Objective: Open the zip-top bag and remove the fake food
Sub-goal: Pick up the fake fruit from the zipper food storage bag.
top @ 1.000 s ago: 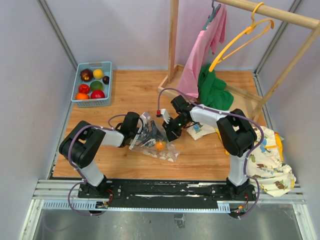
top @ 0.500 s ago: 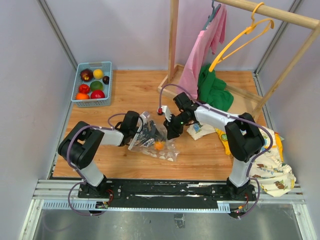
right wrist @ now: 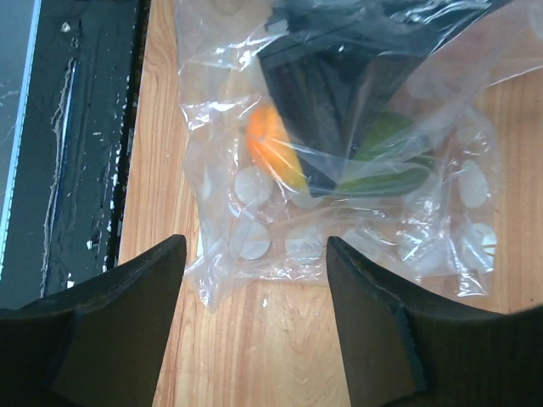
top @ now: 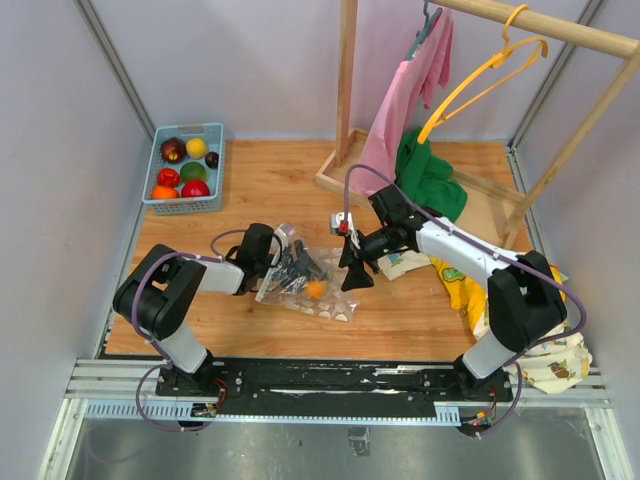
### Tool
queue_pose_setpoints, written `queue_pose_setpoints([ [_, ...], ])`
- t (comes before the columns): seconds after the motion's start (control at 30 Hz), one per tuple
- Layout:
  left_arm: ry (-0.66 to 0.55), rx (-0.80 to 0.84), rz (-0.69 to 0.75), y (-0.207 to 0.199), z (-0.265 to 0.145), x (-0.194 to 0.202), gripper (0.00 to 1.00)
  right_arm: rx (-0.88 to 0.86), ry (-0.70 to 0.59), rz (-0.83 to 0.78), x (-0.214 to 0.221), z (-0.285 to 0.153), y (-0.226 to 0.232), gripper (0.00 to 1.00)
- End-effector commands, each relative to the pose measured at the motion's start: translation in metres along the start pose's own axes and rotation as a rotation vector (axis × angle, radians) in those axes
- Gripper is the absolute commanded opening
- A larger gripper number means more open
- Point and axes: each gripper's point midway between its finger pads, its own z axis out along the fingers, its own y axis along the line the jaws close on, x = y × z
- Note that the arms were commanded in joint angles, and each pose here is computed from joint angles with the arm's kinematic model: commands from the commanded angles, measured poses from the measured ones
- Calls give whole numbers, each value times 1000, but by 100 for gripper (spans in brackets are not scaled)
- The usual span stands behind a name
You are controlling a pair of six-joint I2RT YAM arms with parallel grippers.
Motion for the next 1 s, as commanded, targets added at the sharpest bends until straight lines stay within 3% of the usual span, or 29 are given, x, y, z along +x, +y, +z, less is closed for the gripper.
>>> queue_pose_setpoints([
  [0.0, -59, 53, 3, -16, -4, -12, 9, -55, 13, -11, 11, 10, 13, 71],
  [0.1, -78, 64, 0, -20, -6, -16, 8, -49, 56, -7, 18, 19, 12, 71],
  [0.23, -97, 71, -1, -24, -8, -18, 8, -43, 126, -8, 27, 32, 11, 65],
  [0.37, -103, 72, 0, -24, -10, -18, 8, -27, 167, 14, 31, 37, 2, 47],
  [0.6, -105, 66, 5, -21, -18, -17, 8, 78, 240, 20, 35, 30, -23, 2],
  [0.97, -128, 47, 10, -16, -39, -22, 7, 298, 271, 52, 44, -6, -69, 1],
])
